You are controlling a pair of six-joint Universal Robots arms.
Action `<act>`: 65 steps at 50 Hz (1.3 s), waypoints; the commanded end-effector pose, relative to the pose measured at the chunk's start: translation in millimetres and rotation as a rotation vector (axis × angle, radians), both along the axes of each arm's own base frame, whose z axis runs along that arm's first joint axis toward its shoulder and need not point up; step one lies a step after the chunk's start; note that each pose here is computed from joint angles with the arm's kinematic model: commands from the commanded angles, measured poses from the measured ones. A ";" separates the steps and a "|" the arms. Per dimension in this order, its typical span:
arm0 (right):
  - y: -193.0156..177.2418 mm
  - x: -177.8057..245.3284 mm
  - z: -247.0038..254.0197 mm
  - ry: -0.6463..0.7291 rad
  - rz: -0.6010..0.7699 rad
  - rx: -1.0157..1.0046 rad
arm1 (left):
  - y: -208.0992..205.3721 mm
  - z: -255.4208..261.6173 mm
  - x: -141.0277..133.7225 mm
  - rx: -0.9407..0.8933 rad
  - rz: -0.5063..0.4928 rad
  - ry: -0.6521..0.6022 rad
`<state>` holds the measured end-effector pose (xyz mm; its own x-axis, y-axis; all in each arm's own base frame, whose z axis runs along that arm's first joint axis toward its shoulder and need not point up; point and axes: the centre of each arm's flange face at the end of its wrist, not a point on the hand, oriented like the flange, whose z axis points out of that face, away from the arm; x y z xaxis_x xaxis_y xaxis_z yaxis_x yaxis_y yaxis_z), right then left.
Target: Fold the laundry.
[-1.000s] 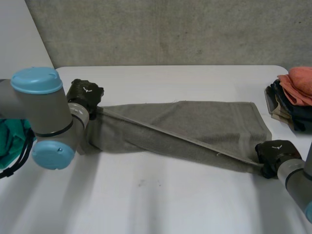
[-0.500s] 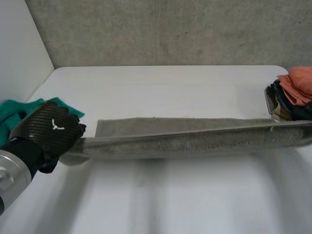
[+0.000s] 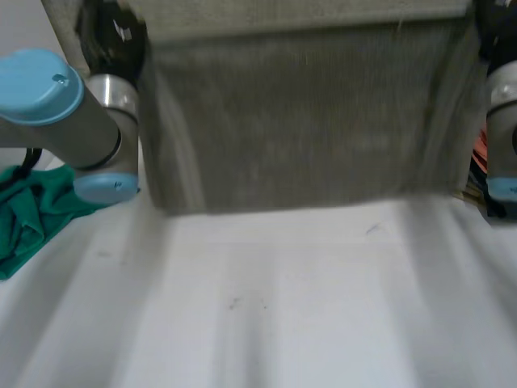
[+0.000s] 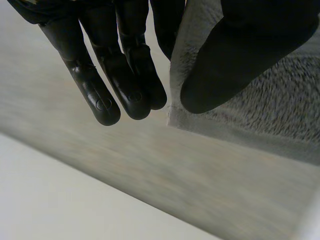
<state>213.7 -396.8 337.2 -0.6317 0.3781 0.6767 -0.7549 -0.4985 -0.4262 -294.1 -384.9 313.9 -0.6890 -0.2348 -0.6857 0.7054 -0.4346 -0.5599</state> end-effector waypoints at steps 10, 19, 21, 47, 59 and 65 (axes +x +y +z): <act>2.8 16.1 -46.5 -0.102 0.136 0.271 | 22.9 -45.4 11.7 0.031 -0.070 0.102; 12.5 16.8 -155.3 -0.045 0.133 0.687 | 51.7 -140.1 25.1 0.313 -0.071 0.034; 20.1 14.9 -175.2 -0.030 0.129 0.769 | 63.7 -162.1 27.6 0.382 -0.071 0.005; 138.2 -54.1 -151.0 0.328 -0.063 1.341 | 223.5 -139.4 94.2 0.963 -0.054 -0.376; 58.7 -14.8 -181.9 0.248 -0.032 0.955 | 104.5 -155.7 42.3 0.642 -0.042 -0.238; 28.8 -1.1 -192.1 0.220 -0.005 0.782 | 75.3 -171.7 36.9 0.605 0.046 -0.214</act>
<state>200.8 -344.4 153.9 -0.4364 -0.3576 0.8257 -0.8799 -0.0223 -0.4747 -251.3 -282.4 157.1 -0.5023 0.2857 -0.8162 0.8342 -0.0884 -0.5443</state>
